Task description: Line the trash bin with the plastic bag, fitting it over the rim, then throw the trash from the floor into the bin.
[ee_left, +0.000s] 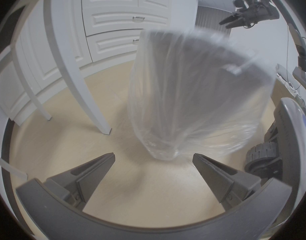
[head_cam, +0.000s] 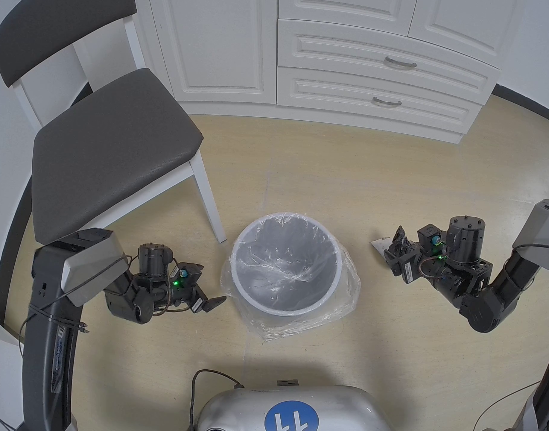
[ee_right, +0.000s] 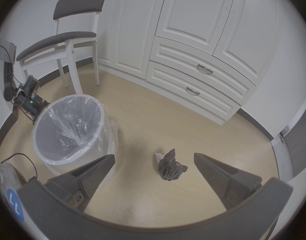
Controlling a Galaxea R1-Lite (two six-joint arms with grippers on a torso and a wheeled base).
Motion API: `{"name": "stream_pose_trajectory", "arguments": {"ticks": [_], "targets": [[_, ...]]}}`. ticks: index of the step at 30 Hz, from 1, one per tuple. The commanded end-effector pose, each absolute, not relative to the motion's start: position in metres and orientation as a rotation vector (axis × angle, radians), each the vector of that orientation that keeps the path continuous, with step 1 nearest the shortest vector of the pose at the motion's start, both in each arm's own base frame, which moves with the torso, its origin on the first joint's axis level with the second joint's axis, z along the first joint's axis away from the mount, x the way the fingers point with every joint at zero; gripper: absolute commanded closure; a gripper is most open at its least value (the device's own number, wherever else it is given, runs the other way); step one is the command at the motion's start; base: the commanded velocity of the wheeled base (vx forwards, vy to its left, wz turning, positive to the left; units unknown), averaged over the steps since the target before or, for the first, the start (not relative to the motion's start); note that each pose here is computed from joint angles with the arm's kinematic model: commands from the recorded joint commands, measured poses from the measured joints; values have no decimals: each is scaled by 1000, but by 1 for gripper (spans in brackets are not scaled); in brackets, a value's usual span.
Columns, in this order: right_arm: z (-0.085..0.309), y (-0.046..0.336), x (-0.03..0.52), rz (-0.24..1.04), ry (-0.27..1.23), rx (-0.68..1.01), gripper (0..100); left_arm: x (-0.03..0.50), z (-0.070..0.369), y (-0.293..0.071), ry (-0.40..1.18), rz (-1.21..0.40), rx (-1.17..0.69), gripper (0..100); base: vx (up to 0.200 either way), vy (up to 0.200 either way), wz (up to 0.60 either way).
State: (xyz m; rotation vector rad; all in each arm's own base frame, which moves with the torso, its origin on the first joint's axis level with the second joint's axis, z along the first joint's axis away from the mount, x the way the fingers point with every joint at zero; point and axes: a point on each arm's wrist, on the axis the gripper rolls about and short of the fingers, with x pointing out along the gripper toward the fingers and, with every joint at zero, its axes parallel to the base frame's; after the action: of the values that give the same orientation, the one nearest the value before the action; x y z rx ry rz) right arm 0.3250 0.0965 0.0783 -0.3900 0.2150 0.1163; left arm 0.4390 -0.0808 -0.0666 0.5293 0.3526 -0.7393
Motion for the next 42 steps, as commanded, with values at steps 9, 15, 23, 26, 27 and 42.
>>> {"name": "stream_pose_trajectory", "arguments": {"ticks": [9,15,23,26,27,42], "targets": [[-4,118,404,90,288,-269,0,334,-17,-72,170,-640,437,0,0,0,0],[-21,140,420,106,369,-121,0,312,-16,-71,229,-667,426,0,0,0,0],[-28,172,440,83,558,146,0,300,-2,-79,220,-695,400,0,0,0,0],[-33,174,443,92,613,171,0,296,7,-79,197,-693,403,0,0,0,0],[-34,175,443,100,618,173,0,294,10,-79,195,-693,401,0,0,0,0],[-50,195,430,138,776,132,0,276,53,-76,83,-677,409,0,0,0,0]]}}
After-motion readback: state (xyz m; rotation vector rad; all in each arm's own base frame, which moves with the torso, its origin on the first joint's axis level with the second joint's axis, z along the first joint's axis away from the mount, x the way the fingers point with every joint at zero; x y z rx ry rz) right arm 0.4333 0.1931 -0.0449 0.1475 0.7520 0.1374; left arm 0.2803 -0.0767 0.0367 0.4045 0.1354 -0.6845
